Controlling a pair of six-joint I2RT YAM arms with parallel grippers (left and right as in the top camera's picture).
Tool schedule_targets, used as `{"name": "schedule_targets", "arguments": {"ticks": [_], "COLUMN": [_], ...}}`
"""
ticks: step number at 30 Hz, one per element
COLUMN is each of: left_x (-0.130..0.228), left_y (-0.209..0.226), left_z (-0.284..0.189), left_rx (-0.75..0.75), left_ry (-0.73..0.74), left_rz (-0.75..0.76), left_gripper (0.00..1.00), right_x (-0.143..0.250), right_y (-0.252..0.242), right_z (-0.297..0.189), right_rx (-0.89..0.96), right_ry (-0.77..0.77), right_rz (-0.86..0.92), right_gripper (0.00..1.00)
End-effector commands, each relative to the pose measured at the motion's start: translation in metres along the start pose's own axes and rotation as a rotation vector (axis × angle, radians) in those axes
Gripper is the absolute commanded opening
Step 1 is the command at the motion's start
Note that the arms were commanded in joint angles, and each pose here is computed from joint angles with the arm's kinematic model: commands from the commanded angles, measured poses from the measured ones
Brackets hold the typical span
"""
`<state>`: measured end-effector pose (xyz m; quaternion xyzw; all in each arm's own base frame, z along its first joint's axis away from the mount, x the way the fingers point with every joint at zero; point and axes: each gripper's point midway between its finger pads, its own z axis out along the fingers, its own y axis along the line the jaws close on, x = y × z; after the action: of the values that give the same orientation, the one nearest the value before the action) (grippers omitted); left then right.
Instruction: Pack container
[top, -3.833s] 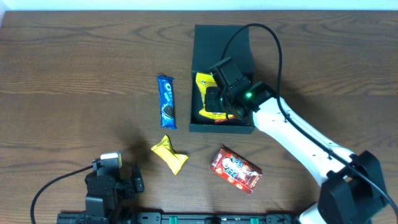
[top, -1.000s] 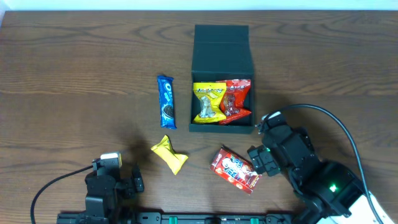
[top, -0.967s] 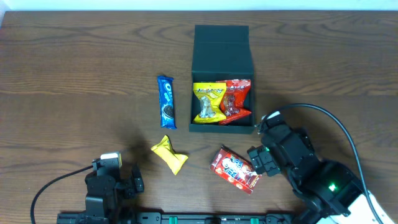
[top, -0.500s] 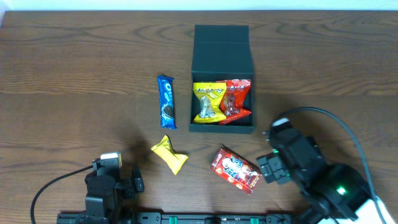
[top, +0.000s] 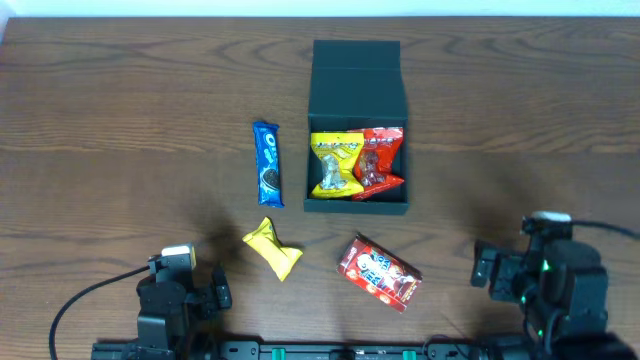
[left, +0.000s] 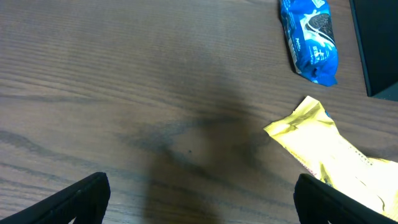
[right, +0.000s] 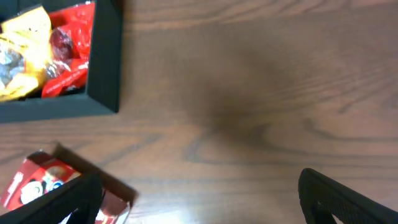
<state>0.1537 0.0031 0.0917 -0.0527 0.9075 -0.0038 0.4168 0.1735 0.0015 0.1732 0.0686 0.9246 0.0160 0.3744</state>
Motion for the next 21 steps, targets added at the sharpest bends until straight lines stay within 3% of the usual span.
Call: {"name": "schedule_targets", "arguments": {"ticks": [1, 13, 21], "left_x": [0.016, 0.016, 0.016], "left_y": [0.003, 0.003, 0.003], "left_z": [0.008, 0.008, 0.008], "left_rx": [-0.014, -0.014, -0.014], "left_ry": [0.050, 0.050, 0.050], "left_rz": [0.021, 0.021, 0.021], "left_gripper": [0.96, 0.95, 0.95], "right_x": [0.016, 0.053, 0.078], "right_y": [-0.001, -0.001, -0.004], "right_z": [0.013, 0.039, 0.058], "right_rx": [-0.015, -0.049, -0.043], "right_ry": [-0.020, -0.045, 0.011], "right_rz": [0.020, -0.162, -0.165], "right_gripper": [0.99, 0.99, 0.99]}}
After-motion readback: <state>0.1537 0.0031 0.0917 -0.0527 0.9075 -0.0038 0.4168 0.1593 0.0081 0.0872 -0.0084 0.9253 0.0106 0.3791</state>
